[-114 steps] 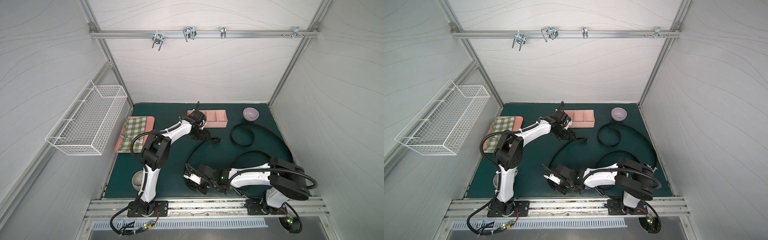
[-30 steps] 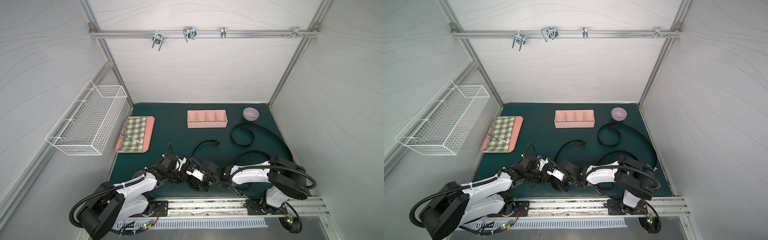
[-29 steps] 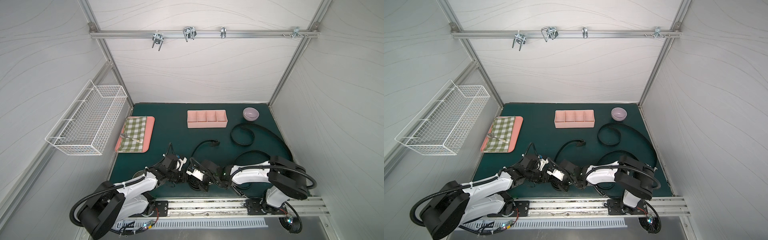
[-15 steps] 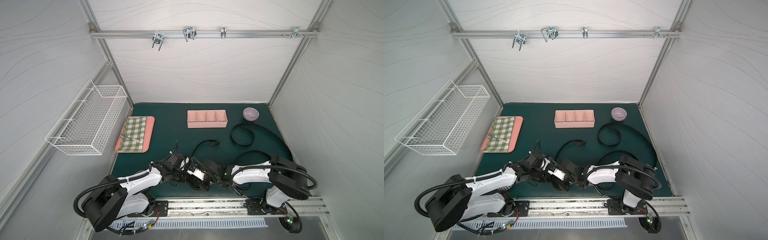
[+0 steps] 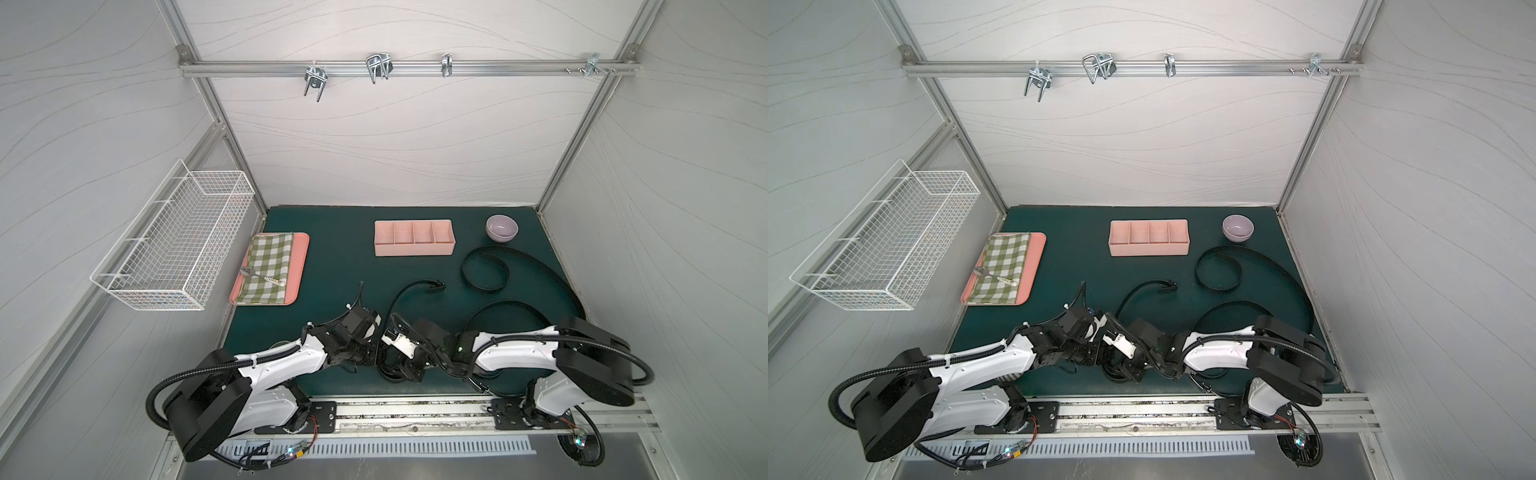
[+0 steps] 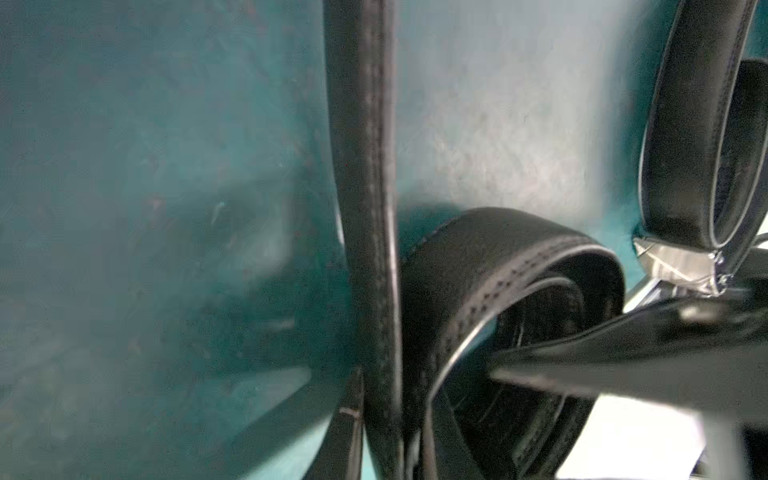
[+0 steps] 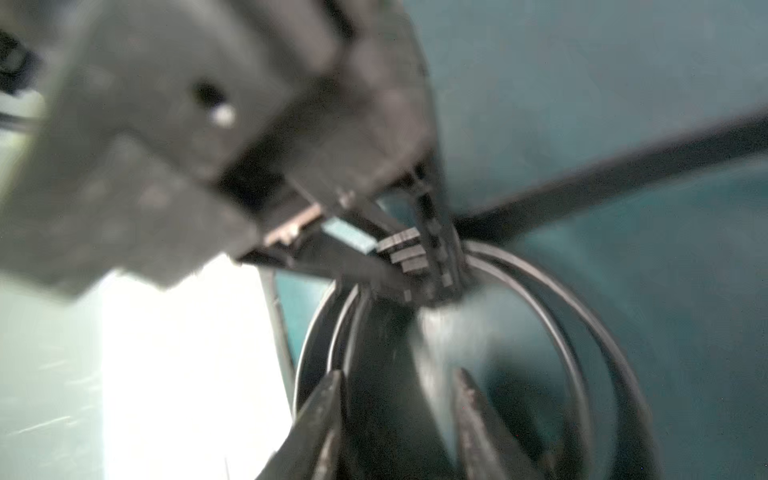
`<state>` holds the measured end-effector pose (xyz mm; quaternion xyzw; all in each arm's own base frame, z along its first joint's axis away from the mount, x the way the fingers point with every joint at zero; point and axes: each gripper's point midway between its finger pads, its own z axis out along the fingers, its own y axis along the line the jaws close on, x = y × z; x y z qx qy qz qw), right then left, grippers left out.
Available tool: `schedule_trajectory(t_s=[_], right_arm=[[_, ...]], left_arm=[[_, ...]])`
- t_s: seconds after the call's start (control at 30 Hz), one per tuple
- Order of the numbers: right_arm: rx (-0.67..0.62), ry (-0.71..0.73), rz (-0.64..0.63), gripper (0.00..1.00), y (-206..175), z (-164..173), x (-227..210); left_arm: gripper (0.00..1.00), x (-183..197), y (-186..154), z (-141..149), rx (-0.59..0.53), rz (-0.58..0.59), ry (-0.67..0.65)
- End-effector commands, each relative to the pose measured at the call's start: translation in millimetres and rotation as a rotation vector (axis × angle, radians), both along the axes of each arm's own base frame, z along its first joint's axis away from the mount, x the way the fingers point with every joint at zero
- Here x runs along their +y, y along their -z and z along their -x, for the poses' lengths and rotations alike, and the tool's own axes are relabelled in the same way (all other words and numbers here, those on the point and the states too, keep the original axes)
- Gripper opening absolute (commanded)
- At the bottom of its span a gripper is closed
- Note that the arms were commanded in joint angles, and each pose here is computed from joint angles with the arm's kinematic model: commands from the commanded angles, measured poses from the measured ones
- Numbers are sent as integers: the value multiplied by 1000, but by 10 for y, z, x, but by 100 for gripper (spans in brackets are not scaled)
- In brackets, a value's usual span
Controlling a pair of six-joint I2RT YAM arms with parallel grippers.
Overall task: Place the belts into the storage roll
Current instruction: Roll the belt at the center of the board.
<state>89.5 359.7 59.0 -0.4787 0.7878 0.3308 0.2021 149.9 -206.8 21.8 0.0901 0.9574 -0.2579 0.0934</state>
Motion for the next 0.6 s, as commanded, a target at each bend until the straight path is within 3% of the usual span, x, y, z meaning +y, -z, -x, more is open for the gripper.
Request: schedule_trajectory(t_s=[0.0,0.07,0.27,0.37,0.57], right_arm=[[60,83,85,55,-69,-32,-329],[61,146,57,61,-293,-166,-448],[23,299,24,99,-743,-877,-775],[-5,261,115,99,-766,-1257,-707],[-68,109,315,99,-306,-1774,-514]], left_arm=[[0,104,-78,-8,-31,-61,-3],[0,190,-103,-12,-37,-100,-26],[0,440,-157,-13,-33,-248,-70],[0,528,-130,-35,-33,-319,-89],[0,590,-155,-80,-52,-368,-96]])
